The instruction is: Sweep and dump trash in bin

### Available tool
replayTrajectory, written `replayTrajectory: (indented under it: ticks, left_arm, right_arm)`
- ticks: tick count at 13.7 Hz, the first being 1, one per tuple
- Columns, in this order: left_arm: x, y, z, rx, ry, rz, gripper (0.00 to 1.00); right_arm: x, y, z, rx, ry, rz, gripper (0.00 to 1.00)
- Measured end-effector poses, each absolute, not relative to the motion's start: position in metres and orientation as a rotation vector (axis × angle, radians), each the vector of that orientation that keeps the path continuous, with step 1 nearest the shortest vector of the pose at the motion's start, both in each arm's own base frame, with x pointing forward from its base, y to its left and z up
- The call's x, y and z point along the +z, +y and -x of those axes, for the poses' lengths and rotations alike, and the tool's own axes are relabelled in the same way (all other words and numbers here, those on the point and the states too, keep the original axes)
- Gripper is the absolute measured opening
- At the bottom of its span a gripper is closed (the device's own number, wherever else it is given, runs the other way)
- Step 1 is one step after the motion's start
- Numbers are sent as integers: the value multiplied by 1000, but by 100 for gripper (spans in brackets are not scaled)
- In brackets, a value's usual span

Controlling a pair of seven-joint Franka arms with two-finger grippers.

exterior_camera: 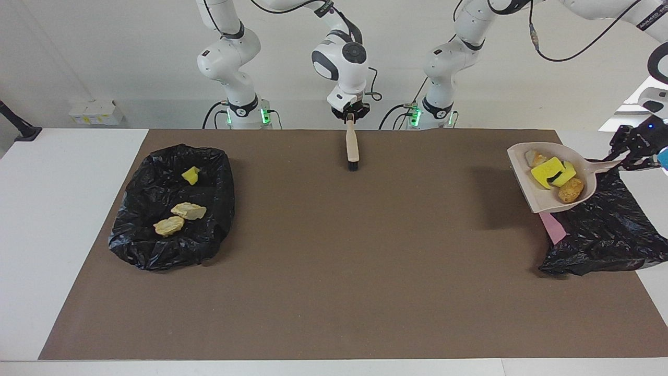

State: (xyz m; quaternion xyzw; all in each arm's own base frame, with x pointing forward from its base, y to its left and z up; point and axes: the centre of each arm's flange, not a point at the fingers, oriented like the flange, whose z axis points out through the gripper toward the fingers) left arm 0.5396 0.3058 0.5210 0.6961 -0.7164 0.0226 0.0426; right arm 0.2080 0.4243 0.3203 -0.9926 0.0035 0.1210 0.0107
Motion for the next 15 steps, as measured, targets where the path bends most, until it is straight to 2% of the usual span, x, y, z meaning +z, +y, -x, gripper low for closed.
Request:
replayTrajectory:
  ticks: [2, 3, 5, 8, 10, 15]
  left_arm:
    - [527, 325, -536, 35, -2205, -2161, 32]
    - [533, 334, -537, 9, -2223, -2183, 32]
    - [541, 347, -544, -42, -2282, -2234, 32]
    - [547, 357, -551, -139, -2347, -2293, 32]
    - [550, 359, -554, -253, -2359, -2343, 32]
    - [561, 327, -581, -586, -2378, -2501, 32]
  right_arm:
    - [322, 425, -212, 368, 22, 3088, 55]
    - [326, 425, -219, 357, 41, 3078, 67]
    - [342, 422, -248, 323, 115, 3041, 85]
    - [377, 397, -298, 246, 237, 2990, 90]
    - [412, 367, -329, 204, 311, 2990, 100]
    - [521, 266, -414, 93, 355, 3040, 100]
